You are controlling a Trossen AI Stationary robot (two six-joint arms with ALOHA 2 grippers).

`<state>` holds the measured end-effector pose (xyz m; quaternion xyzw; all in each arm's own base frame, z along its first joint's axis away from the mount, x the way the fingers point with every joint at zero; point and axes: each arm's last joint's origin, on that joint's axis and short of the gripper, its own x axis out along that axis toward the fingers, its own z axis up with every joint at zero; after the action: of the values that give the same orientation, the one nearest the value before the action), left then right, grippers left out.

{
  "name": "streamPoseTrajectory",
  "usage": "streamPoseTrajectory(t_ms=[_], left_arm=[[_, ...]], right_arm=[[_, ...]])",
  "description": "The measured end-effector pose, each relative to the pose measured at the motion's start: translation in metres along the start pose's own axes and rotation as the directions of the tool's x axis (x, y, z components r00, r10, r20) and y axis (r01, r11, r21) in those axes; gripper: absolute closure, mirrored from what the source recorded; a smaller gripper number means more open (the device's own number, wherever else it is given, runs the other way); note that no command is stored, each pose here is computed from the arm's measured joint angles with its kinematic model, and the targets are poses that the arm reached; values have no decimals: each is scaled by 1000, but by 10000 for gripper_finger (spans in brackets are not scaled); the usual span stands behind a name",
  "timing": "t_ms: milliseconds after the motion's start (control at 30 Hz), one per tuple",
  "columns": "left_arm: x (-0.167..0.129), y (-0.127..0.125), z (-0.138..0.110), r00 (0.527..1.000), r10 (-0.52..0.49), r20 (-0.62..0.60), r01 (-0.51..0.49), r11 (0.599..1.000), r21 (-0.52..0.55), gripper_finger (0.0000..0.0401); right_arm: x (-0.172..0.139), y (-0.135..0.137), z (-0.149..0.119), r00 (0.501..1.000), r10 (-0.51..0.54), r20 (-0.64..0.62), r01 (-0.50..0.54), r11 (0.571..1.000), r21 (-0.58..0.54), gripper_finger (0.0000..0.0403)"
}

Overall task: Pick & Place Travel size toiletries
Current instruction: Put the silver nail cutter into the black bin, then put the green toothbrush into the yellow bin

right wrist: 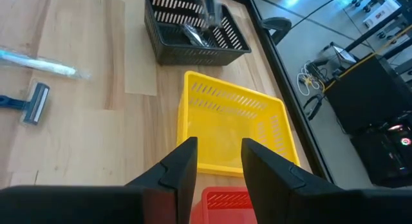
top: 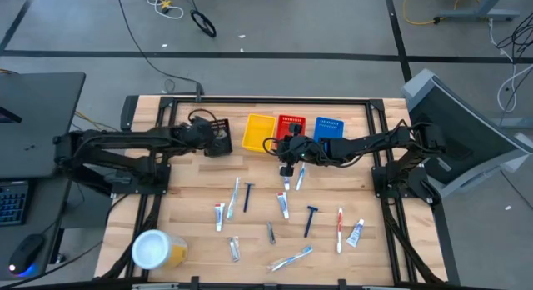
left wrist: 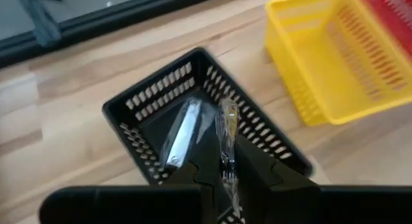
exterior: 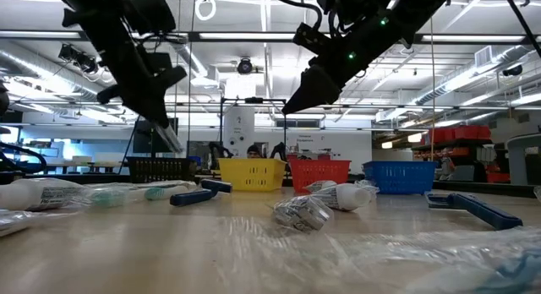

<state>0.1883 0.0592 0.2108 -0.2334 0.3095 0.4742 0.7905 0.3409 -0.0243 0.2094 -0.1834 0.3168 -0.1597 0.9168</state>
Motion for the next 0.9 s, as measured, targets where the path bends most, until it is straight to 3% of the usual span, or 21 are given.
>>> streamPoseTrajectory(t_ms=[200,433,600,900], left_arm=[[20,-4,-12,1000,18,18,-17,999,-35,352],[33,-9,-16,997,63,46,-63,998,-1,354],[44,-11,-19,997,79,16,-80,996,27,325],[50,-10,-20,995,98,-4,-97,991,90,264]], right_arm=[[0,0,0,1000,-1,1,0,999,33,274],[0,0,0,1000,-1,3,1,999,34,274],[0,0,0,1000,11,5,-11,999,34,274],[0,4,-2,991,137,4,-137,990,33,273]])
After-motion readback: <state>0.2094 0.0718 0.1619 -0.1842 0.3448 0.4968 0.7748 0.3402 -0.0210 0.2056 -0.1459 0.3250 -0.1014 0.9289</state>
